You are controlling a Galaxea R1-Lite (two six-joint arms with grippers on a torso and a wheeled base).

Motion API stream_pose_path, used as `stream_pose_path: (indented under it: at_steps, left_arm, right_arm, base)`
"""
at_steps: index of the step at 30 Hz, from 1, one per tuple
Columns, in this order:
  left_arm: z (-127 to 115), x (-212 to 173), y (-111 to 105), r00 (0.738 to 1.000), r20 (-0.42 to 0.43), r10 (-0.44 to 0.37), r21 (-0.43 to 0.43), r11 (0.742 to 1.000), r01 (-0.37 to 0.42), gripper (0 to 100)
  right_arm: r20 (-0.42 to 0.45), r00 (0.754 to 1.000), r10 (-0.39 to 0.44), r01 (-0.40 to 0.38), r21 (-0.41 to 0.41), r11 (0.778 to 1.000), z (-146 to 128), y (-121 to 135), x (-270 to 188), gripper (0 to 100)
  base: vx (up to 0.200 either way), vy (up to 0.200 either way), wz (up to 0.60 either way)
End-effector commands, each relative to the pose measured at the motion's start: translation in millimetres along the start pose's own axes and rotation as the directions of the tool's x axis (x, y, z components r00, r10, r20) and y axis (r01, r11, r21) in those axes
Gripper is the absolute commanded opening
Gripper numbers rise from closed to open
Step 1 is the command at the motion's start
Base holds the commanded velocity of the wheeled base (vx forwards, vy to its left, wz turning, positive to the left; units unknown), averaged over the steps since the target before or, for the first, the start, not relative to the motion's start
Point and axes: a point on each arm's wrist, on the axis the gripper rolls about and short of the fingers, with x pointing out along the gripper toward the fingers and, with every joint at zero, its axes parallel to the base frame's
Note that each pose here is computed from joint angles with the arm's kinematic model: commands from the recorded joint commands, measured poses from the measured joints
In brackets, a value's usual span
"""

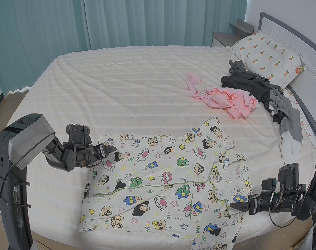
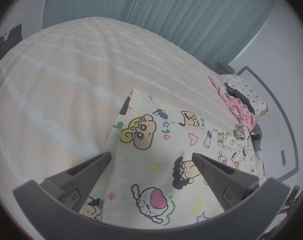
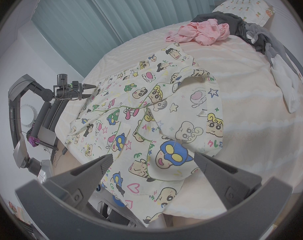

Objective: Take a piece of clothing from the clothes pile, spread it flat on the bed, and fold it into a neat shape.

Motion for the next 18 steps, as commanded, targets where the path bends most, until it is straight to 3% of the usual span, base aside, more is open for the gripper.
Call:
stream_pose_path:
  at_steps: [1,5,6,18]
  left_arm:
    - [-4.0,4.2,2.1,1.000,-0.013,0.004,-0.006,1.000,-0.004,100]
    - [-1.3,4.8,-0.5,1.000,-0.003,-0.002,-0.006,1.000,0.002,100]
    - [-1.3,4.8,-0.5,1.000,-0.003,-0.002,-0.006,1.000,0.002,0]
    - [1.4,10.7,7.5,1.000,0.003,0.002,-0.036,0.999,-0.002,0]
  right_arm:
    - [-0.003,1.000,0.004,-0.004,-0.003,1.000,-0.4,0.9,0.5,100]
    - [-0.006,1.000,0.003,-0.003,-0.002,1.000,-0.8,0.7,1.0,100]
    - [-0.006,1.000,0.003,-0.003,-0.002,1.000,-0.8,0.7,1.0,100]
    - [-0.009,1.000,0.003,-0.003,-0.001,1.000,-1.0,0.4,1.9,100]
  base:
    - [0.000,0.000,0.00]
    - [0.000,0.000,0.00]
    - [0.000,0.000,0.00]
    - [0.000,0.000,0.00]
